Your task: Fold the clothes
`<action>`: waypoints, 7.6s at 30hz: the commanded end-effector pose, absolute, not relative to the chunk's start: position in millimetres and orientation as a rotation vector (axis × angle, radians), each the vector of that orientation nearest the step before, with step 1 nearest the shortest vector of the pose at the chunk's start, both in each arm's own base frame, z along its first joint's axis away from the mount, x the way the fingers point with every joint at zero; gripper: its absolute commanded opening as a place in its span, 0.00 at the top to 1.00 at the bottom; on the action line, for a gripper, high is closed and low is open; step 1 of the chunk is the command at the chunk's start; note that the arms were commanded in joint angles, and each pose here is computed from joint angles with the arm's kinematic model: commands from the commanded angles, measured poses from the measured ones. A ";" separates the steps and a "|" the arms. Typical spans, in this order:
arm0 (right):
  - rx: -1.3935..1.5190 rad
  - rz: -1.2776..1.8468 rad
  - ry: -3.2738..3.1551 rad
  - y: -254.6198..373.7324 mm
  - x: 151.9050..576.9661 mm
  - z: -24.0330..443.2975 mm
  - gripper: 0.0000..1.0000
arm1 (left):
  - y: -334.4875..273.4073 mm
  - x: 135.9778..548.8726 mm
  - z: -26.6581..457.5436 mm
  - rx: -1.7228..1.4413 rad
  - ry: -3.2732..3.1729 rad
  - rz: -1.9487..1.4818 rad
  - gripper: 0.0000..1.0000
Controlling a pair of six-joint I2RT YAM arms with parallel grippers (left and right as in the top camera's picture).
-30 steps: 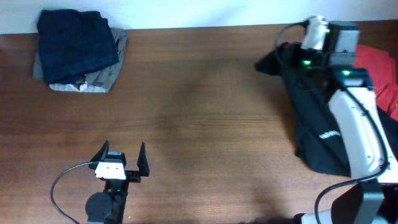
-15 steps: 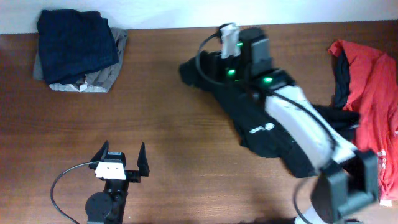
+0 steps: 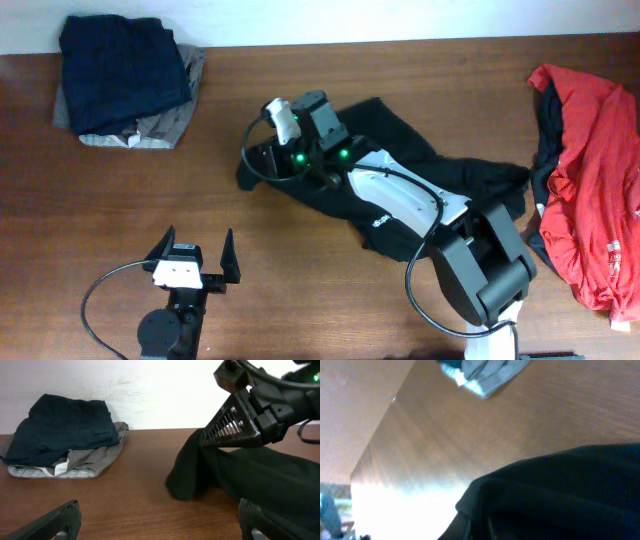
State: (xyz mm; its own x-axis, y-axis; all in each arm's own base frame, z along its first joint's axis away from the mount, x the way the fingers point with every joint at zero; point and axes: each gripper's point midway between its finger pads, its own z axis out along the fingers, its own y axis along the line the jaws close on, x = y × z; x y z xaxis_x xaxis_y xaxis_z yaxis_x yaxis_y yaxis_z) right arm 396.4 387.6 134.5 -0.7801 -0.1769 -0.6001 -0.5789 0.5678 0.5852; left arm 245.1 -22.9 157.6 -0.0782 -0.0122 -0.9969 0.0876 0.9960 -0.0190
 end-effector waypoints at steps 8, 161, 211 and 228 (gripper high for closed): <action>-0.605 0.412 2.352 319.4 441.6 211.7 0.12 | -21.0 245.0 156.3 0.062 1.650 -0.066 0.01; 0.549 0.215 2.509 -11.4 492.6 296.8 0.01 | -21.0 245.0 156.3 0.062 1.650 -0.066 0.01; 0.681 0.303 3.082 134.3 256.6 76.0 0.01 | -21.0 245.0 156.3 0.062 1.650 -0.066 0.01; -0.249 0.068 3.031 154.1 262.6 45.4 0.14 | -21.0 245.0 156.3 0.062 1.650 -0.066 0.01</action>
